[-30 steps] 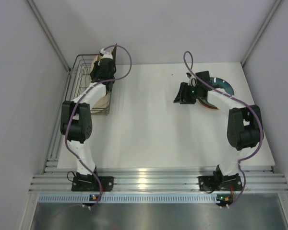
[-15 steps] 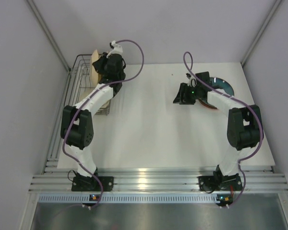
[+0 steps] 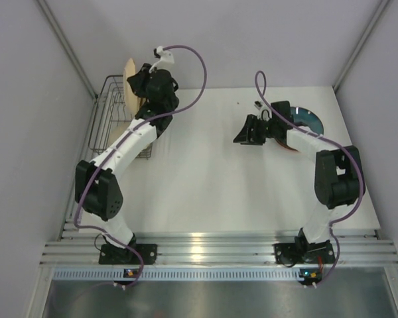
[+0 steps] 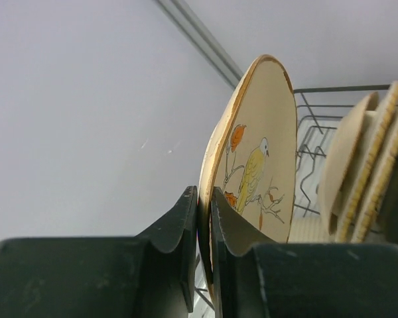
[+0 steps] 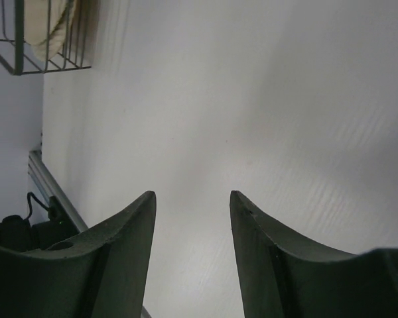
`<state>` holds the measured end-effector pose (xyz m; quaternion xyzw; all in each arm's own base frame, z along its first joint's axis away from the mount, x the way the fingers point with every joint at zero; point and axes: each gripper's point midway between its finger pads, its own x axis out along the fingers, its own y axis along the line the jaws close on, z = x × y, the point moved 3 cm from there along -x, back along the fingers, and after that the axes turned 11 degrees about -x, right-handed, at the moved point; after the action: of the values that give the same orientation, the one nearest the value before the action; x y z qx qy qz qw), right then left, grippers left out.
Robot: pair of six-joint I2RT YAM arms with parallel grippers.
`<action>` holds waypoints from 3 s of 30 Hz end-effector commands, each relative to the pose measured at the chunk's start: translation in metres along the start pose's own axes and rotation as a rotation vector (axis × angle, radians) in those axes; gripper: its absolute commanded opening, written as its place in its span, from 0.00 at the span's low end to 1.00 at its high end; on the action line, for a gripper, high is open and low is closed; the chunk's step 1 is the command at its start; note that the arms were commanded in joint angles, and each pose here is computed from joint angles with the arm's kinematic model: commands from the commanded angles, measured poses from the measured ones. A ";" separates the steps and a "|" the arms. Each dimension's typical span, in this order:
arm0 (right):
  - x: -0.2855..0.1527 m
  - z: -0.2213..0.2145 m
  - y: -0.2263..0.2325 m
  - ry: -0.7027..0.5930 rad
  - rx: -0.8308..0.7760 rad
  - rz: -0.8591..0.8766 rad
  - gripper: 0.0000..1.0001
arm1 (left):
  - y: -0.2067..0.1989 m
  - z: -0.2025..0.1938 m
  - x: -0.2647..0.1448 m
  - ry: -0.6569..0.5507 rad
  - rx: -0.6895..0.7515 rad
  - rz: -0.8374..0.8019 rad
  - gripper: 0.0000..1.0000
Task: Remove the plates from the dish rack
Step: Grab a plate with the left arm, then pass the plate from the left arm to the right
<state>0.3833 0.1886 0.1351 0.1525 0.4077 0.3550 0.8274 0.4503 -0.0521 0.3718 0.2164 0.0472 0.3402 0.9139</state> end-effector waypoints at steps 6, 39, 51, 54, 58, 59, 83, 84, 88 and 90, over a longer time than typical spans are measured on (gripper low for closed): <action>-0.030 0.033 0.055 -0.158 -0.075 0.269 0.49 | 0.039 0.083 -0.055 -0.051 -0.498 -0.397 0.00; -0.040 0.009 0.060 -0.155 -0.031 0.459 0.63 | -0.075 0.026 -0.165 0.289 -0.964 -1.459 0.00; -0.036 0.004 0.078 -0.141 -0.059 0.556 0.61 | -0.088 0.011 -0.173 0.351 -0.994 -1.507 0.00; -0.034 0.003 0.084 -0.131 -0.043 0.587 0.53 | -0.090 0.010 -0.176 0.351 -1.013 -1.535 0.00; -0.032 0.004 0.087 -0.132 -0.046 0.600 0.41 | -0.095 0.010 -0.180 0.376 -1.053 -1.568 0.00; -0.032 0.004 0.088 -0.129 -0.044 0.604 0.38 | -0.098 0.006 -0.181 0.388 -1.057 -1.570 0.00; -0.062 0.044 -0.008 -0.360 0.241 0.269 0.00 | -0.074 -0.036 -0.115 0.334 -0.891 -1.010 0.99; -0.070 0.044 -0.025 -0.393 0.280 0.225 0.00 | -0.070 -0.041 -0.113 0.339 -0.862 -0.985 0.99; -0.100 0.044 -0.083 -0.493 0.461 0.018 0.00 | -0.059 -0.043 -0.108 0.318 -0.834 -0.933 0.99; -0.115 0.042 -0.108 -0.541 0.514 -0.061 0.00 | -0.057 -0.044 -0.106 0.311 -0.830 -0.918 0.99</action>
<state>0.4056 0.0647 0.1315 0.4323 0.3238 0.2022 0.8169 0.3938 -0.1582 0.2764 -0.2668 0.1719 -0.0954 0.9435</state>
